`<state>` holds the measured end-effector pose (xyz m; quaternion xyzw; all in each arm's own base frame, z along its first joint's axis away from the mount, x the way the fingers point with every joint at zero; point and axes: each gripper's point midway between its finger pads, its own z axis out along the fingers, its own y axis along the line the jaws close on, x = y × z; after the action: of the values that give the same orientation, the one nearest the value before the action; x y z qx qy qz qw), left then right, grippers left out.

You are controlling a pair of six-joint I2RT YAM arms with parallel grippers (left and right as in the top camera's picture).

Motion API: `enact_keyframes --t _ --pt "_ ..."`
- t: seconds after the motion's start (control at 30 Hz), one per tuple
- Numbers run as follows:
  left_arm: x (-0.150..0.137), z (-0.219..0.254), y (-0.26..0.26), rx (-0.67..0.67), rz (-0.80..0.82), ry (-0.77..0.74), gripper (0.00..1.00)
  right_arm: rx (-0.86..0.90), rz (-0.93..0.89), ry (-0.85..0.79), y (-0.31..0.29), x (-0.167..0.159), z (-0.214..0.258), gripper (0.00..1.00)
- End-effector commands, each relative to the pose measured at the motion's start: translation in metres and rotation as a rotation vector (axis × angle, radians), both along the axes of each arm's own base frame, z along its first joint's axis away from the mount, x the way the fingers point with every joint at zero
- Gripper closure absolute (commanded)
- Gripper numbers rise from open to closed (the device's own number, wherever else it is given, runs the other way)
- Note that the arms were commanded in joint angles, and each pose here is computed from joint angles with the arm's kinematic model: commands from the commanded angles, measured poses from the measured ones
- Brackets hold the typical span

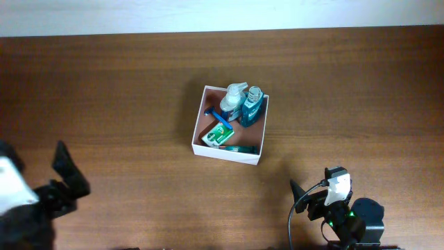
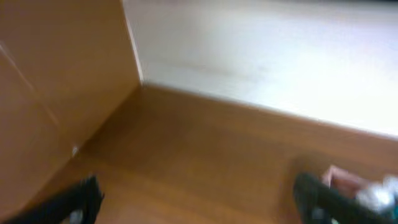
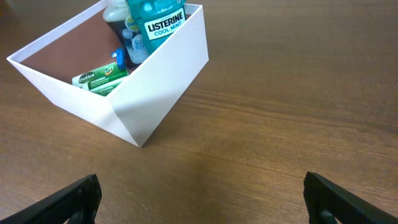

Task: Pack container

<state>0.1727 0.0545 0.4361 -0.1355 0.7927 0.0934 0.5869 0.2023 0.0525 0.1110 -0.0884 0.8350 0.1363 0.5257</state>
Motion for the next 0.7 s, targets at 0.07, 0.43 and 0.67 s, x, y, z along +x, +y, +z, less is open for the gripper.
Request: enact_keyframes --t 0.07,0.43,0.67 --pt "0.028 -0.097 -0.028 0.013 -0.201 -0.002 0.01 0.015 0.005 -0.003 0.001 -0.001 0.0 0.01" --pt "0.043 -0.245 -0.036 -0.006 -0.258 -0.014 0.01 0.015 0.005 -0.003 0.001 -0.001 0.0 0.01" --pt "0.048 -0.294 -0.038 -0.012 -0.273 0.005 0.01 0.015 0.005 -0.003 0.001 -0.001 0.0 0.01"
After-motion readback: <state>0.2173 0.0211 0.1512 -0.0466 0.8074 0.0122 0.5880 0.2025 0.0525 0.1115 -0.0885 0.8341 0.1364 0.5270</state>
